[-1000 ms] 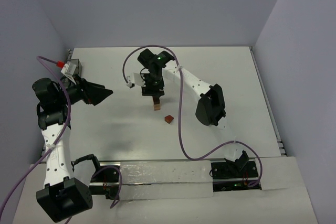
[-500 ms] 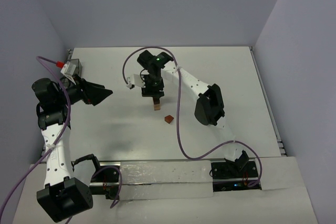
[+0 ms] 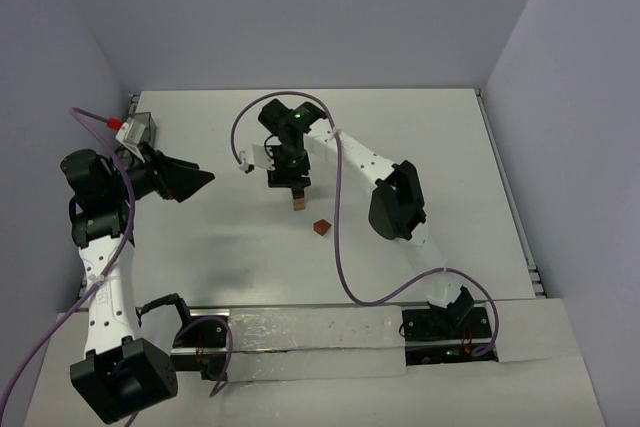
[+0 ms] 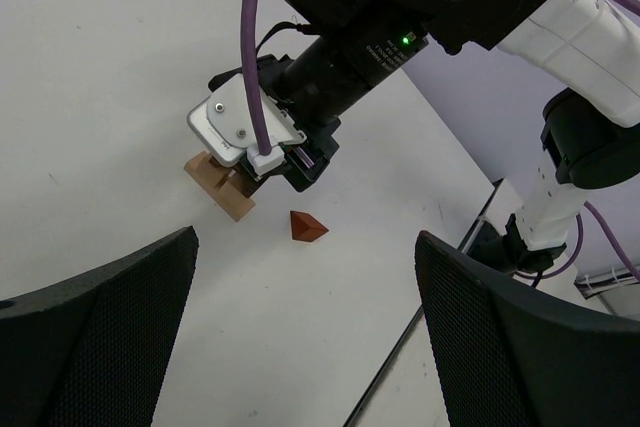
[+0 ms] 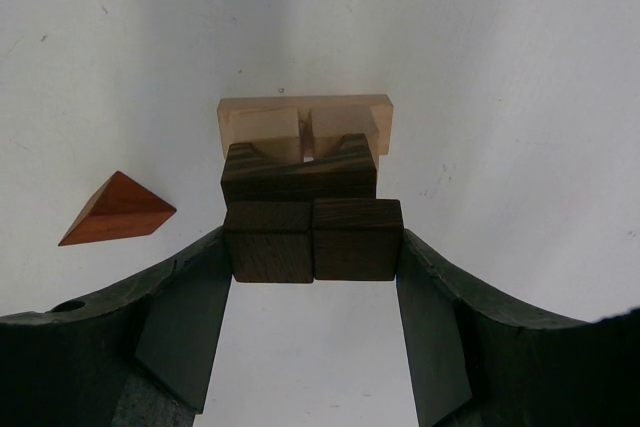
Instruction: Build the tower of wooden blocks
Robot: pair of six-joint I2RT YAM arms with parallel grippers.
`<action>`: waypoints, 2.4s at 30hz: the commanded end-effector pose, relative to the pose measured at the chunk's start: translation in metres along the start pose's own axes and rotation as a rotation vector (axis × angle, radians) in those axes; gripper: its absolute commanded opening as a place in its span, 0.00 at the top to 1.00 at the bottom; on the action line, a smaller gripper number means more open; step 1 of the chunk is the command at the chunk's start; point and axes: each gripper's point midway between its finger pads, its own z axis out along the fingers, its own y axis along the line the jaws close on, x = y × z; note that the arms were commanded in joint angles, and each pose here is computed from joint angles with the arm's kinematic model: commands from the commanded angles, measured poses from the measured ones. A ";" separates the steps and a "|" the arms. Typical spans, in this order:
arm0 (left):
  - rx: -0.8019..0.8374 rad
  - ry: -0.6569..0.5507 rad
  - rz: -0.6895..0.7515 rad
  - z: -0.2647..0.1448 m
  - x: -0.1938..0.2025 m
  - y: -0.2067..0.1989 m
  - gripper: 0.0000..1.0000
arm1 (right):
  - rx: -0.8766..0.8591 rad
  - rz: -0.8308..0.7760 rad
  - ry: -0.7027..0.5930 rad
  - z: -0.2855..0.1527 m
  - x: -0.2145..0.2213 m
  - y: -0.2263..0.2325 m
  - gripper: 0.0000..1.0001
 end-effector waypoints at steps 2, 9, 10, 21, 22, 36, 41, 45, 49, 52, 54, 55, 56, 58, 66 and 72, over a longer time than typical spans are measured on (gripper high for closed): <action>0.014 0.000 0.034 -0.003 -0.003 -0.004 0.05 | 0.034 -0.008 -0.029 -0.006 -0.013 -0.006 0.46; 0.009 0.003 0.038 -0.003 -0.002 -0.003 0.05 | 0.031 -0.005 -0.019 -0.004 -0.010 -0.006 0.43; 0.008 0.003 0.036 -0.003 -0.002 -0.003 0.05 | 0.030 -0.005 -0.018 -0.004 -0.010 -0.005 0.43; 0.001 0.006 0.037 -0.004 -0.001 -0.001 0.05 | 0.016 -0.012 -0.006 0.001 -0.007 -0.003 0.40; 0.002 0.006 0.036 -0.004 -0.002 -0.002 0.05 | 0.015 -0.012 -0.007 0.001 -0.007 -0.003 0.40; 0.001 0.008 0.034 -0.004 -0.001 -0.001 0.05 | 0.014 -0.010 -0.002 0.003 -0.006 -0.003 0.38; -0.003 0.007 0.033 -0.004 -0.002 0.000 0.05 | 0.009 -0.009 0.005 0.005 -0.004 -0.001 0.37; -0.003 0.006 0.030 -0.004 -0.002 0.001 0.05 | 0.011 -0.007 0.007 0.006 -0.003 -0.002 0.36; -0.004 0.008 0.030 -0.004 -0.002 0.001 0.05 | 0.008 -0.004 0.006 0.008 -0.003 -0.001 0.35; -0.011 0.007 0.026 -0.003 -0.002 0.003 0.05 | 0.005 -0.003 0.006 0.008 -0.004 0.000 0.35; -0.010 0.008 0.023 -0.003 -0.001 0.003 0.05 | 0.003 -0.003 0.007 0.008 -0.003 0.000 0.34; -0.009 0.008 0.021 -0.003 -0.001 0.004 0.05 | 0.002 -0.002 0.008 0.009 -0.003 0.000 0.34; -0.009 0.008 0.020 -0.003 -0.001 0.004 0.05 | 0.001 -0.001 0.009 0.009 -0.002 0.000 0.34; -0.015 0.006 0.019 -0.003 -0.001 0.006 0.05 | -0.004 -0.001 0.010 0.009 -0.002 0.001 0.33; -0.028 0.003 0.019 -0.003 -0.004 0.008 0.05 | -0.015 -0.003 0.016 0.010 -0.001 0.004 0.32; -0.029 0.005 0.018 -0.003 -0.003 0.009 0.05 | -0.015 -0.001 0.014 0.010 -0.001 0.004 0.29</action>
